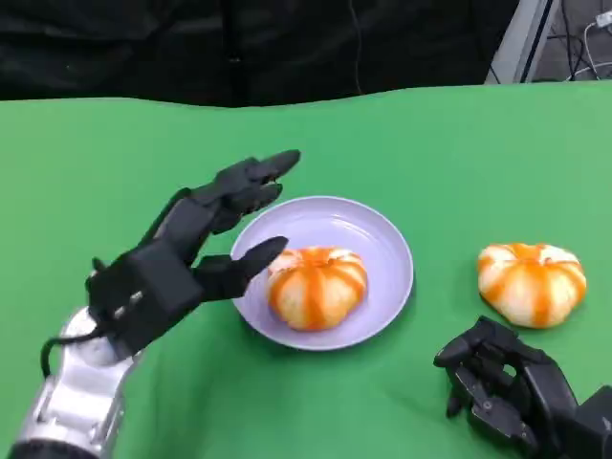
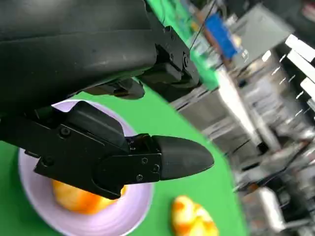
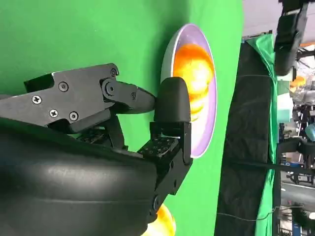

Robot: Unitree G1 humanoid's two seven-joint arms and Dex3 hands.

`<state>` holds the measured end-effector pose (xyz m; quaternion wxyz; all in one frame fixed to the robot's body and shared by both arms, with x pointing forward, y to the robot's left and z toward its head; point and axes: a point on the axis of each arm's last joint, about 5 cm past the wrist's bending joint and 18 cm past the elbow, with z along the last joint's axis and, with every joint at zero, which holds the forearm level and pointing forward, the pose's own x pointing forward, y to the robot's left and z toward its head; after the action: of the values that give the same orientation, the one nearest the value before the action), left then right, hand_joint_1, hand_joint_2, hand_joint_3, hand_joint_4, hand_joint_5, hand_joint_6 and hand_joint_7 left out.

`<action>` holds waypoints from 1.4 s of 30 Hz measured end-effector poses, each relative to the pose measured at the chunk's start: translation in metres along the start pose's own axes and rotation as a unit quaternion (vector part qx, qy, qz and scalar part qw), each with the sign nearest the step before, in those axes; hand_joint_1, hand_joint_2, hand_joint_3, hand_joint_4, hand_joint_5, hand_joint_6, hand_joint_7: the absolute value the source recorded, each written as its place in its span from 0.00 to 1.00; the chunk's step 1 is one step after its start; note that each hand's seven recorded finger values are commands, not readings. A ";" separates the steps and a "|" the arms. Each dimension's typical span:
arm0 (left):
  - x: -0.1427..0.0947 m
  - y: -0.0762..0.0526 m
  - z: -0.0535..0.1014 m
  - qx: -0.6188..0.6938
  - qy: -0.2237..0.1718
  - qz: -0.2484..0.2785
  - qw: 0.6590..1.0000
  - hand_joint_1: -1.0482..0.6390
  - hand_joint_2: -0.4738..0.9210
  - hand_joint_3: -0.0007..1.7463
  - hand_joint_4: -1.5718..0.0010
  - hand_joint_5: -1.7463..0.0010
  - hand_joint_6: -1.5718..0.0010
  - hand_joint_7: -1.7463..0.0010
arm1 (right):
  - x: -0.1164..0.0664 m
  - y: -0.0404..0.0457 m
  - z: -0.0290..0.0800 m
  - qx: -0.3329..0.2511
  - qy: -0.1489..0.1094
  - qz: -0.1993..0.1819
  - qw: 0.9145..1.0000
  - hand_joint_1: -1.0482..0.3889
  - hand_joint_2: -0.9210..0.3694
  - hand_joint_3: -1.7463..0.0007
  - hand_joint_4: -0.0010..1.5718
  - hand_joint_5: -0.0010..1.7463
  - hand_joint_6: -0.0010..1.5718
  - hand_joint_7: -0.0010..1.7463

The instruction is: Grasp the bread from the table and place it into the plate.

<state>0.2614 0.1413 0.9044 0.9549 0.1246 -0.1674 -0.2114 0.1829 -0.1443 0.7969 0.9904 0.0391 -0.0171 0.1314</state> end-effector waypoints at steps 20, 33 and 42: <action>-0.084 0.009 -0.035 -0.149 -0.006 0.115 0.982 0.22 1.00 0.30 0.56 0.97 0.65 0.99 | 0.000 -0.0007 0.000 -0.002 0.002 0.001 1.000 0.53 0.00 0.71 0.46 1.00 0.42 0.81; -0.127 0.013 -0.053 -0.165 0.021 0.125 0.978 0.24 1.00 0.28 0.53 0.98 0.63 0.99 | -0.001 -0.0037 0.000 -0.002 0.006 0.000 1.000 0.52 0.00 0.70 0.46 1.00 0.42 0.81; -0.135 0.009 -0.061 -0.179 0.046 0.164 0.969 0.64 1.00 0.27 0.47 0.97 0.58 0.98 | -0.001 -0.0047 0.000 -0.001 0.006 0.002 1.000 0.53 0.00 0.71 0.46 1.00 0.42 0.81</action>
<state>0.1724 0.2193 0.8151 0.9900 -0.0675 -0.1008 -0.0727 0.1829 -0.1492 0.7963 0.9903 0.0369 -0.0113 0.1333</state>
